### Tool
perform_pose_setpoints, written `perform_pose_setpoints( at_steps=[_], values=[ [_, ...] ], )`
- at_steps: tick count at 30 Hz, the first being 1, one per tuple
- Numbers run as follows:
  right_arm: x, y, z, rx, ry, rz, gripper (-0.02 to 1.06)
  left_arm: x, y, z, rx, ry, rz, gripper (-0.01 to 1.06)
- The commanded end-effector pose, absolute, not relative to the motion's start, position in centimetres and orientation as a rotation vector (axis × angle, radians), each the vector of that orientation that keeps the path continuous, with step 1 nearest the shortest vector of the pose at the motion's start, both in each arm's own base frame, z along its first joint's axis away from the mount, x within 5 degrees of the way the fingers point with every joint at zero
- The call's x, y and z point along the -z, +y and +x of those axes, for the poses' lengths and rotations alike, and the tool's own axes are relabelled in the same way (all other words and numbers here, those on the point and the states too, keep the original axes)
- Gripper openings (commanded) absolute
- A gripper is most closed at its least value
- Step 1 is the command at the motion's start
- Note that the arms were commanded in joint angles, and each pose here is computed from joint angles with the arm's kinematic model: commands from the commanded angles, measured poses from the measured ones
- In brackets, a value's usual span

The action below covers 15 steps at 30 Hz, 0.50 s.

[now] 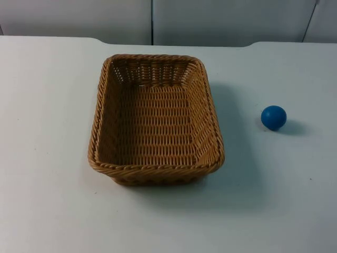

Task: Pick up the basket with the left hand and place the ball into the basket with the right hand.

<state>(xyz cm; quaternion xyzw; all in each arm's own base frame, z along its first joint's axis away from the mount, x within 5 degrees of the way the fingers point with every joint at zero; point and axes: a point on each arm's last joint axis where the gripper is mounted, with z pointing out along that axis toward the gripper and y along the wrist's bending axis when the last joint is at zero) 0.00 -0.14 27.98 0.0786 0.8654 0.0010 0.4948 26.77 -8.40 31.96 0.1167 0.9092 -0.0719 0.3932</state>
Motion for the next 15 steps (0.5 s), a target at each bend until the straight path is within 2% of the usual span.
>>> perform_pose_setpoints(
  at_steps=[1,6,8,13,15],
  values=[
    [-27.9,-0.2,0.2,0.004,2.103,0.192,1.03,-31.5,-9.7,27.4,0.17,2.297,0.296,1.05],
    [-27.9,-0.2,0.2,0.004,2.103,0.192,1.03,-28.7,-12.9,29.4,0.215,2.275,0.299,1.05],
    [-27.9,-0.2,0.2,0.004,2.103,0.192,1.03,-28.3,-13.1,29.7,0.226,2.277,0.287,1.05],
    [-27.9,-0.2,0.2,0.004,2.103,0.192,1.03,-23.1,-14.6,32.3,0.25,2.366,0.244,1.05],
    [-27.9,-0.2,0.2,0.004,2.103,0.192,1.03,-22.5,-14.8,32.7,0.25,2.388,0.228,1.05]
  ],
)
